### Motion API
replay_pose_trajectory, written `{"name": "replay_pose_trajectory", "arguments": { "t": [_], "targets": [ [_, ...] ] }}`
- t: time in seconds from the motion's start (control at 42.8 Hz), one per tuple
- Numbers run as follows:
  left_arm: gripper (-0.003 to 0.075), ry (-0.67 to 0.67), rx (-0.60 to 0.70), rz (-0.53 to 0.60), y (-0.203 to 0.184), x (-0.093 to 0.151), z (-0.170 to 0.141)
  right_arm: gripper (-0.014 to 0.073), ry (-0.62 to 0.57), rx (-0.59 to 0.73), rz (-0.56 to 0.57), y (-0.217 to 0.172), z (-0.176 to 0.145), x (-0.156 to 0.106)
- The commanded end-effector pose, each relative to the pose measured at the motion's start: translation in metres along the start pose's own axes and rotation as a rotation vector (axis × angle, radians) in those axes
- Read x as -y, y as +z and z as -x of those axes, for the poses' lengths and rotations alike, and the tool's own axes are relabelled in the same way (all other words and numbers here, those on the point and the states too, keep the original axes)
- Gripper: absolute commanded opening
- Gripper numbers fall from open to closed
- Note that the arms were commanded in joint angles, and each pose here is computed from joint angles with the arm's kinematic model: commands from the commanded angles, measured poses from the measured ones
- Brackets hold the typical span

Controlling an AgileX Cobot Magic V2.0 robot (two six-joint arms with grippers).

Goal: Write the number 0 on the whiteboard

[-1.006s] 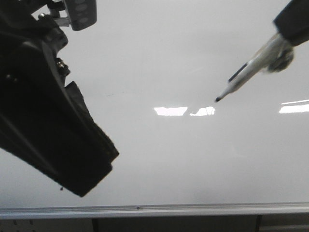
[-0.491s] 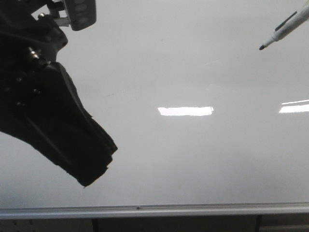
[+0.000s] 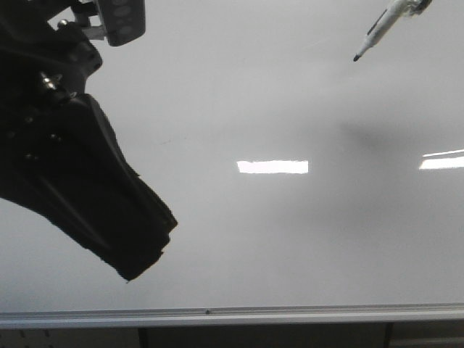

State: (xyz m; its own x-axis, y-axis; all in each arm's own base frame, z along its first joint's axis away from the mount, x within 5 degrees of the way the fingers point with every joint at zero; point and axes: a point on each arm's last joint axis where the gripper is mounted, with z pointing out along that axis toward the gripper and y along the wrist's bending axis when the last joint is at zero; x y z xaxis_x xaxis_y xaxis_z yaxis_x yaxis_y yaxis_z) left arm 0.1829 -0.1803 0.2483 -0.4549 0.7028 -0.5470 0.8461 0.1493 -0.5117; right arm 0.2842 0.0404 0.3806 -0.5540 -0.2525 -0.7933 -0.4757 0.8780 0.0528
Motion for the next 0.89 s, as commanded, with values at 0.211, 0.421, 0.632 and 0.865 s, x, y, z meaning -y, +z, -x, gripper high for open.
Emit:
{"name": "replay_pose_trajectory", "arguments": {
  "t": [0.211,0.421,0.632,0.865],
  "targets": [
    [-0.002,0.024,0.073,-0.026,-0.009,0.013,0.013,-0.0059,-0.019,0.122,-0.064,0.0,0.042,0.016],
    [-0.002,0.024,0.074,-0.025,-0.009,0.013,0.013,-0.0059,-0.019,0.166,-0.099,-0.001,0.046,0.019],
    [-0.002,0.024,0.074,-0.025,-0.009,0.013,0.013,-0.0059,-0.019,0.176,-0.119,0.004,0.047,0.023],
    [-0.002,0.024,0.074,-0.025,-0.009,0.013,0.013,-0.0059,-0.009,0.161,-0.12,0.014,0.045,0.028]
  ]
}}
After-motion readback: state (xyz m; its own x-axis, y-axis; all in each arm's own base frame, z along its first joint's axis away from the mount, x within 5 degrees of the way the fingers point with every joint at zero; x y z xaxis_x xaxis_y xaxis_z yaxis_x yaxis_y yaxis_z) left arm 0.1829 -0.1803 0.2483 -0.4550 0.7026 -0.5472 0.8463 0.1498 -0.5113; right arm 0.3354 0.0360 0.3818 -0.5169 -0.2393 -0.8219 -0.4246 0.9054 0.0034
